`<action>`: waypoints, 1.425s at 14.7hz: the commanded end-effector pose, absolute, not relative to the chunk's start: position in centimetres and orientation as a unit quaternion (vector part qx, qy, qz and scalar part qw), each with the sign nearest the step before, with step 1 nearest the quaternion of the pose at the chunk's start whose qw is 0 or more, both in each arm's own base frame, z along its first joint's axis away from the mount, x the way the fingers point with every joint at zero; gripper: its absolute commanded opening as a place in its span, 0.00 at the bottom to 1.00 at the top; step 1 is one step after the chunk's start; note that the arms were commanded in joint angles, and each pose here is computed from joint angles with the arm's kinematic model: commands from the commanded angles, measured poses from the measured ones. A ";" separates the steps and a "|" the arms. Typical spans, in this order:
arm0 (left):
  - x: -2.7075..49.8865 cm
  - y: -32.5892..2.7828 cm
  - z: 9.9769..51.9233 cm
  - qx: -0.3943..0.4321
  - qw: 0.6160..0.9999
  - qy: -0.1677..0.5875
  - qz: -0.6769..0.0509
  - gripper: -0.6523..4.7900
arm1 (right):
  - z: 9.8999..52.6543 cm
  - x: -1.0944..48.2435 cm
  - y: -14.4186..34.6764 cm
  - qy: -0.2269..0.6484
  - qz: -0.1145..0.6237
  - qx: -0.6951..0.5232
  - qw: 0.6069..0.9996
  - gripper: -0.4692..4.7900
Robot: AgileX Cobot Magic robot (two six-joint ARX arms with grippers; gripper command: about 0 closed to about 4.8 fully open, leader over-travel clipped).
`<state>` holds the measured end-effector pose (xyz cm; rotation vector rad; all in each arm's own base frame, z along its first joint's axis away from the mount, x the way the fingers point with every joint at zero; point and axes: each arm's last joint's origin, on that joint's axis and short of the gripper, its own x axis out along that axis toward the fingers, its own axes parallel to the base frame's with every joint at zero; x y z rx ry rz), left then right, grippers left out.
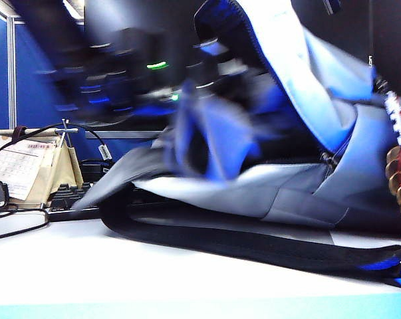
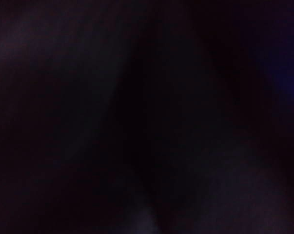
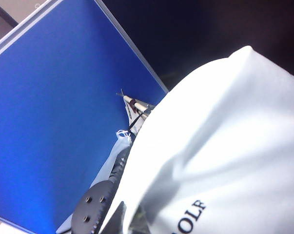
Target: Put the gray clothes into the backpack.
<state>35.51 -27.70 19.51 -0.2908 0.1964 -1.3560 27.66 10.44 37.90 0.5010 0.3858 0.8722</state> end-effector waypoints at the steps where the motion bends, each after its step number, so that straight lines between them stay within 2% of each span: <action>1: 33.9 -32.1 22.7 -0.118 0.659 0.050 -0.741 0.11 | 39.4 27.2 10.4 0.138 0.439 0.230 0.857 0.08; 2: 32.9 -33.7 22.7 -0.102 0.627 0.054 -0.770 0.11 | 39.4 27.2 10.4 0.138 0.439 0.230 0.857 0.08; 3: 32.3 -34.7 22.5 -0.086 0.611 0.054 -0.785 0.11 | 39.4 27.2 10.5 0.139 0.439 0.230 0.857 0.08; 4: 31.9 -35.3 22.1 -0.073 0.618 0.058 -0.781 0.11 | 39.3 27.2 10.5 0.143 0.438 0.231 0.857 0.08; 5: 31.9 -35.6 21.7 -0.077 0.649 0.078 -0.753 0.29 | 39.1 27.3 10.5 0.150 0.436 0.231 0.857 0.08; 6: 32.1 -35.5 21.4 -0.080 0.655 0.090 -0.746 0.70 | 39.0 27.3 10.5 0.152 0.435 0.224 0.859 0.08; 7: 32.7 -34.9 21.4 -0.081 0.660 0.092 -0.741 1.00 | 38.8 27.3 10.5 0.158 0.434 0.218 0.860 0.08; 11: 36.1 -30.9 21.4 -0.112 0.668 0.138 -0.722 1.00 | 38.1 27.4 10.3 0.171 0.397 0.193 0.881 0.08; 12: 37.5 -28.9 21.4 -0.128 0.674 0.166 -0.708 1.00 | 37.9 27.5 10.1 0.174 0.360 0.184 0.898 0.08; 14: 38.7 -26.2 22.0 -0.134 0.659 0.187 -0.716 1.00 | 37.6 27.6 9.9 0.172 0.324 0.170 0.915 0.08; 18: 38.9 -22.4 25.2 -0.114 0.698 0.194 -0.680 1.00 | 37.9 27.9 9.6 0.149 0.275 0.167 0.935 0.08; 21: 38.8 -19.8 27.1 -0.111 0.719 0.201 -0.656 1.00 | 37.1 28.7 10.0 0.160 0.274 0.167 0.933 0.08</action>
